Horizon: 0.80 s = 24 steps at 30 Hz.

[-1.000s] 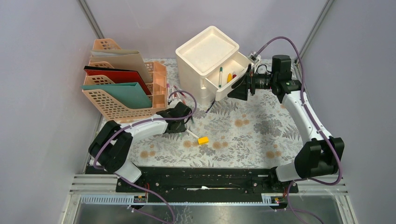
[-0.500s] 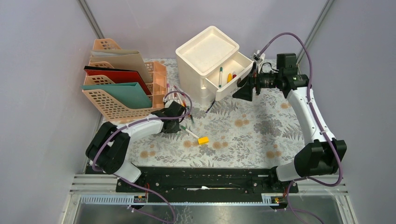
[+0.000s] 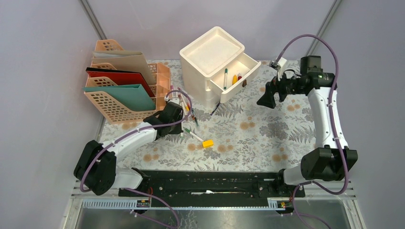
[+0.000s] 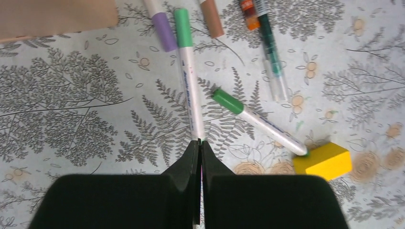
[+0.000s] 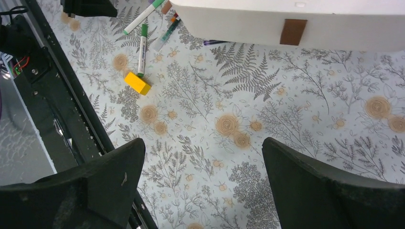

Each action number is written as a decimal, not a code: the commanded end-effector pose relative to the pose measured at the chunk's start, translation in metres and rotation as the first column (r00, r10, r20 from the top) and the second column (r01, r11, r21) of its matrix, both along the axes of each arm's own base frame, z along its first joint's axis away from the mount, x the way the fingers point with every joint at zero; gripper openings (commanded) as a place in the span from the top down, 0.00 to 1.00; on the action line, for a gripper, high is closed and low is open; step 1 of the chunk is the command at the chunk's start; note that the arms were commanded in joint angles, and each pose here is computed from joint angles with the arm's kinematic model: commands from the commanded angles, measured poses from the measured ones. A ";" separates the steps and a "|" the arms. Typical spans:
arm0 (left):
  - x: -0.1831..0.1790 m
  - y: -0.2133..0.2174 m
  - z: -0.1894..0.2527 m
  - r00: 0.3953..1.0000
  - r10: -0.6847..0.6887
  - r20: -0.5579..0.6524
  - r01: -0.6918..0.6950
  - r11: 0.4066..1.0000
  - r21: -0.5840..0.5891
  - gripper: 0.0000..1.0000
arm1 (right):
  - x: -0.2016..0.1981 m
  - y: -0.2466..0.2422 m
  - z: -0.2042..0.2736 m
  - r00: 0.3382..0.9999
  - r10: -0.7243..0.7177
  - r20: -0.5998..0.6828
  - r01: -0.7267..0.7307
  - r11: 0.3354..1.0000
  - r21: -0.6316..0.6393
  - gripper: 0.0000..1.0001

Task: Organize the desk
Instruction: Pick up the stationery from the center of the board.

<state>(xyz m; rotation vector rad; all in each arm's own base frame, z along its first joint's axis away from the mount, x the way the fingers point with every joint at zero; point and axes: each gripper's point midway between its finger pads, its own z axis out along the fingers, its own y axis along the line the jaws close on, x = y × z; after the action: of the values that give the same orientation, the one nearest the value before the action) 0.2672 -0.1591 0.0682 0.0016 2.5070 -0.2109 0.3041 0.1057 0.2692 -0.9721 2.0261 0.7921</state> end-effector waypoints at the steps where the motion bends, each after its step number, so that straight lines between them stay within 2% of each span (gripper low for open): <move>1: 0.015 -0.025 0.042 0.995 -0.042 0.088 0.053 0.990 -0.127 1.00 | -0.008 -0.004 0.018 0.998 -0.035 0.043 0.034 0.999 0.012 0.01; 5: 0.024 -0.027 0.065 0.994 -0.007 0.109 0.023 0.990 -0.143 1.00 | -0.008 0.000 0.028 0.997 -0.056 0.061 0.053 0.997 0.054 0.00; 7: 0.027 -0.023 0.060 0.995 -0.007 0.104 0.020 0.993 -0.120 1.00 | -0.010 0.001 0.033 0.995 -0.052 0.083 0.047 0.997 0.061 0.01; 8: 0.028 -0.018 0.051 0.997 0.009 0.080 0.000 0.995 -0.102 0.95 | -0.011 0.002 0.034 0.995 -0.050 0.085 0.045 0.997 0.062 0.01; 9: 0.028 -0.011 0.040 0.998 0.033 0.046 -0.029 0.996 -0.082 0.79 | -0.012 0.001 0.032 0.996 -0.052 0.078 0.047 0.997 0.062 0.01; 10: 0.028 -0.005 0.031 0.998 0.053 0.028 -0.051 0.998 -0.046 0.71 | -0.013 0.001 0.029 0.996 -0.056 0.068 0.052 0.997 0.060 0.01; 17: 0.038 -0.008 0.022 0.996 0.022 0.083 -0.025 0.999 0.032 0.63 | -0.035 -0.011 0.003 0.999 -0.039 0.026 0.039 0.999 -0.009 0.01; 20: 0.031 -0.010 0.016 0.995 -0.012 0.097 0.004 0.996 0.084 0.62 | -0.040 -0.013 0.000 0.999 -0.052 0.006 0.052 0.998 0.036 0.01; 24: 0.028 -0.001 0.004 0.995 0.027 0.098 -0.040 0.991 0.129 0.61 | -0.036 -0.020 -0.001 0.996 -0.084 -0.007 0.084 0.994 0.072 0.01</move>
<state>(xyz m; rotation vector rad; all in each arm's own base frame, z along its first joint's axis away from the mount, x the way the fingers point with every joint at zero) 0.2884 -0.1711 0.0753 0.0453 2.4652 -0.1230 0.2724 0.0873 0.2591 -0.8515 2.0636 0.7964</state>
